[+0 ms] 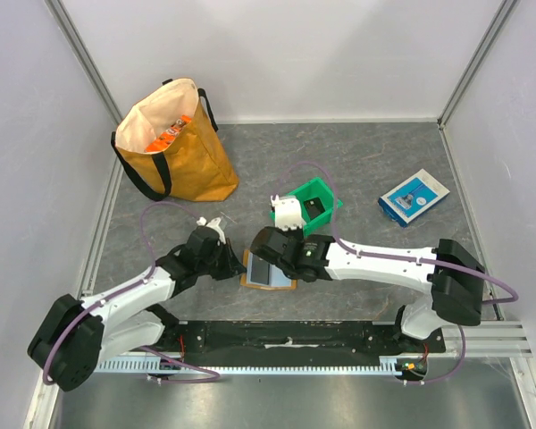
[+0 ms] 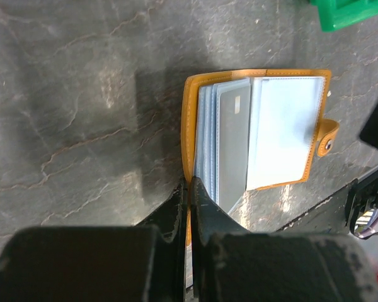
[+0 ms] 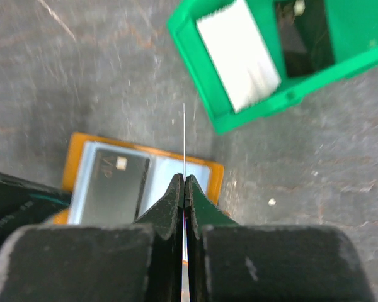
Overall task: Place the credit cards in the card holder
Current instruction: Insert the credit card into the card holder.
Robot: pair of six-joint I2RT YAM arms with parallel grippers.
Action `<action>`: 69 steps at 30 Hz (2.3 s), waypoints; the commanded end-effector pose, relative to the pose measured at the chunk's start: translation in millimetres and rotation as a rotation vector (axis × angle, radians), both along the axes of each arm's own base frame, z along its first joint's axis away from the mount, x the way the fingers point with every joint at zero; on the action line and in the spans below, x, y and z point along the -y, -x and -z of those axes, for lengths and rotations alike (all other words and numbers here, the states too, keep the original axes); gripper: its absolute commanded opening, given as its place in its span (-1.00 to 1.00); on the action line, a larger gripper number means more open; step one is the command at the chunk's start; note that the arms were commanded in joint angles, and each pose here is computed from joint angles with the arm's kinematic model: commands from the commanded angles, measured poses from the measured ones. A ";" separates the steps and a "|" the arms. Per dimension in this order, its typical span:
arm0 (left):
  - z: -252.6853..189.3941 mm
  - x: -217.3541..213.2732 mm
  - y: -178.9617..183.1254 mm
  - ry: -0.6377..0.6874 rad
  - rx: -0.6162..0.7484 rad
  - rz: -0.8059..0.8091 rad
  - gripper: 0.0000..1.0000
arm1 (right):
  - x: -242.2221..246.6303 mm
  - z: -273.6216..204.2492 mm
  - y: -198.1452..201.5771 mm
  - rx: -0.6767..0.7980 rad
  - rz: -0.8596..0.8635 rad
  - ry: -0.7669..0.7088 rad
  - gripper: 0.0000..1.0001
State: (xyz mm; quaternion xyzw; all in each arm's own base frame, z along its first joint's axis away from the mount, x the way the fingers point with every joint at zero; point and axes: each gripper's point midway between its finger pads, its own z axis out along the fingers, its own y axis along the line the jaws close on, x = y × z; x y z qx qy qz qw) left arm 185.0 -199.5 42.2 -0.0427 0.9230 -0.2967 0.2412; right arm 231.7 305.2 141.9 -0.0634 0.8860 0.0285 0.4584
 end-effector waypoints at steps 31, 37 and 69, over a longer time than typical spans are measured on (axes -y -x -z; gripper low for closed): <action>-24.3 4.5 13.5 0.153 0.043 -0.048 -0.96 | -82.7 4.6 33.9 0.006 -0.078 -0.464 -1.00; -25.3 4.8 13.1 0.154 0.044 -0.048 -0.97 | -79.4 15.5 33.6 0.003 -0.059 -0.420 -1.00; -26.5 5.6 13.3 0.160 0.044 -0.048 -0.96 | -83.0 1.7 34.1 0.033 -0.049 -0.440 -1.00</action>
